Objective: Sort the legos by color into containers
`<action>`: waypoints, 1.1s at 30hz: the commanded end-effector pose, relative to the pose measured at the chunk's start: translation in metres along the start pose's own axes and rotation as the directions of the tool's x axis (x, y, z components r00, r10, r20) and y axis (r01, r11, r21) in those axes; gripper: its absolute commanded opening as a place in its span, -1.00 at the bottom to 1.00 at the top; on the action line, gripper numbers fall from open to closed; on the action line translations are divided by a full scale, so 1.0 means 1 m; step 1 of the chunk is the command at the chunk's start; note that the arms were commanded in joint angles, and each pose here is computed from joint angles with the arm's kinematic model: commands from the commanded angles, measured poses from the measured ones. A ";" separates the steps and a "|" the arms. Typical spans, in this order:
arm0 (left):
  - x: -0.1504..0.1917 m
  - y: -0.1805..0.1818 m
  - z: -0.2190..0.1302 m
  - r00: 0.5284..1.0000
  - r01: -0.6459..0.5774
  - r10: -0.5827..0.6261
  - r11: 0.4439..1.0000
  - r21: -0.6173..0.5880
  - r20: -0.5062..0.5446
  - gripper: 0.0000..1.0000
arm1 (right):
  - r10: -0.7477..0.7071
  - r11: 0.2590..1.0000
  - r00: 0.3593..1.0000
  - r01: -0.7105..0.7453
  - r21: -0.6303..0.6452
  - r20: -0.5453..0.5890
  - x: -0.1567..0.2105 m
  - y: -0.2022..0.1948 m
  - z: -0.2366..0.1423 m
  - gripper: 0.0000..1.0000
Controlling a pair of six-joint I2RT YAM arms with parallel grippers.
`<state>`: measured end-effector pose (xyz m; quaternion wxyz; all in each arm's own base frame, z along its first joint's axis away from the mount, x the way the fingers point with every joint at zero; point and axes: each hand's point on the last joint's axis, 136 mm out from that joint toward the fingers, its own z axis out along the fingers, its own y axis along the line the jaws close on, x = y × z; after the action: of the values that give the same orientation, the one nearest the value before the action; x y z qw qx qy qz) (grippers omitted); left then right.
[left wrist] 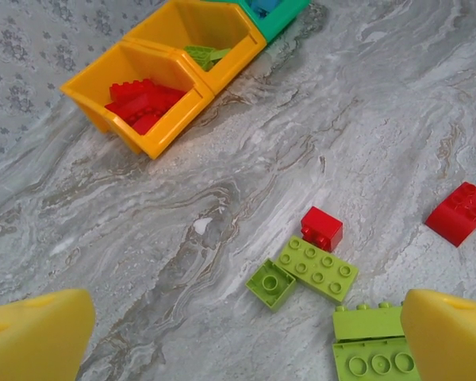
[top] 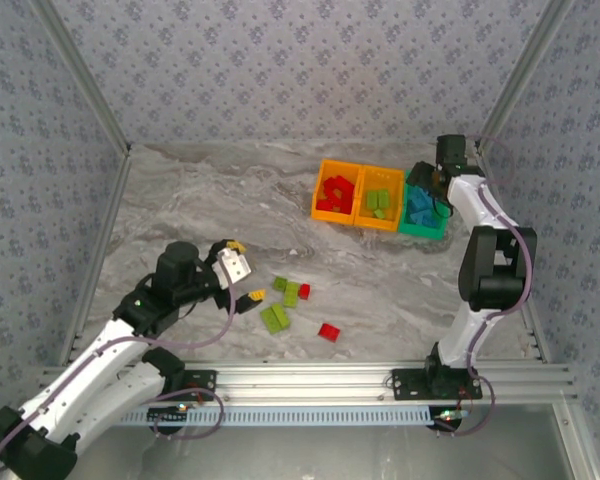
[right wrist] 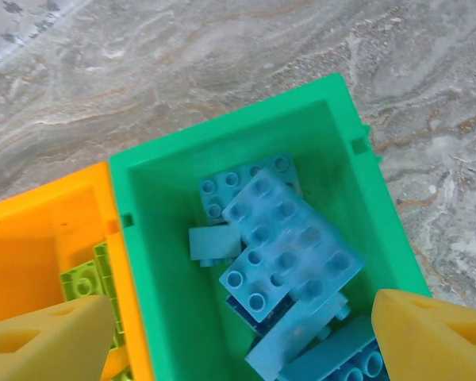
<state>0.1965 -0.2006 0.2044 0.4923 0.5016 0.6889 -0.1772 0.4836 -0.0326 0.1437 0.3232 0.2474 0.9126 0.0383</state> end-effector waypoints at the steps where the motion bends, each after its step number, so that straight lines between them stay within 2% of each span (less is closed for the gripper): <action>1: -0.006 -0.002 -0.005 0.999 -0.020 0.020 1.000 0.010 0.034 0.99 | -0.028 0.998 1.000 0.029 -0.047 0.009 -0.004 0.014 -0.034 0.73; 6: 0.005 -0.033 -0.009 0.986 -0.162 0.157 0.978 0.129 0.048 0.99 | -0.120 0.988 0.993 0.120 -0.096 0.012 0.042 0.029 -0.086 0.75; 9: 0.013 -0.043 -0.010 0.973 -0.232 0.226 0.960 0.160 0.050 0.98 | -0.216 0.961 0.976 0.212 -0.177 -0.004 0.100 0.041 -0.123 0.79; 11: 0.017 -0.048 -0.009 0.967 -0.255 0.250 0.951 0.175 0.050 0.99 | -0.337 0.902 0.941 0.323 -0.288 0.000 0.146 0.058 -0.149 0.79; 14: 0.023 -0.058 -0.008 0.957 -0.289 0.283 0.930 0.226 0.062 0.99 | -0.540 0.761 0.842 0.478 -0.439 -0.018 0.223 0.072 -0.186 0.78; 17: 0.030 -0.068 -0.006 0.955 -0.296 0.290 0.912 0.283 0.064 0.99 | -0.688 0.643 0.723 0.567 -0.516 -0.062 0.286 0.069 -0.209 0.78; 20: 0.037 -0.076 -0.003 0.956 -0.287 0.288 0.894 0.344 0.051 0.99 | -0.806 0.532 0.582 0.632 -0.563 -0.109 0.342 0.064 -0.219 0.85; 22: 0.039 -0.079 -0.002 0.957 -0.282 0.285 0.884 0.373 0.048 0.99 | -0.875 0.457 0.460 0.681 -0.573 -0.152 0.375 0.056 -0.215 0.90; 25: 0.040 -0.080 -0.001 0.956 -0.284 0.288 0.881 0.377 0.048 0.99 | -0.919 0.394 0.328 0.750 -0.532 -0.219 0.404 0.046 -0.197 0.92; 27: 0.042 -0.080 0.000 0.956 -0.285 0.290 0.884 0.370 0.043 0.98 | -0.935 0.350 0.266 0.788 -0.507 -0.233 0.415 0.048 -0.187 0.91; 30: 0.044 -0.079 0.001 0.956 -0.281 0.290 0.886 0.369 0.031 0.98 | -0.948 0.304 0.211 0.826 -0.475 -0.239 0.428 0.057 -0.172 0.85; 33: 0.044 -0.080 0.001 0.955 -0.286 0.295 0.885 0.368 0.033 0.99 | -0.954 0.273 0.169 0.832 -0.484 -0.248 0.441 0.060 -0.160 0.68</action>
<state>0.1359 -0.2105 0.1445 0.4021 0.6727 0.5842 -0.2110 0.1088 0.2344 0.0309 0.0446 -0.3856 0.9214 0.0172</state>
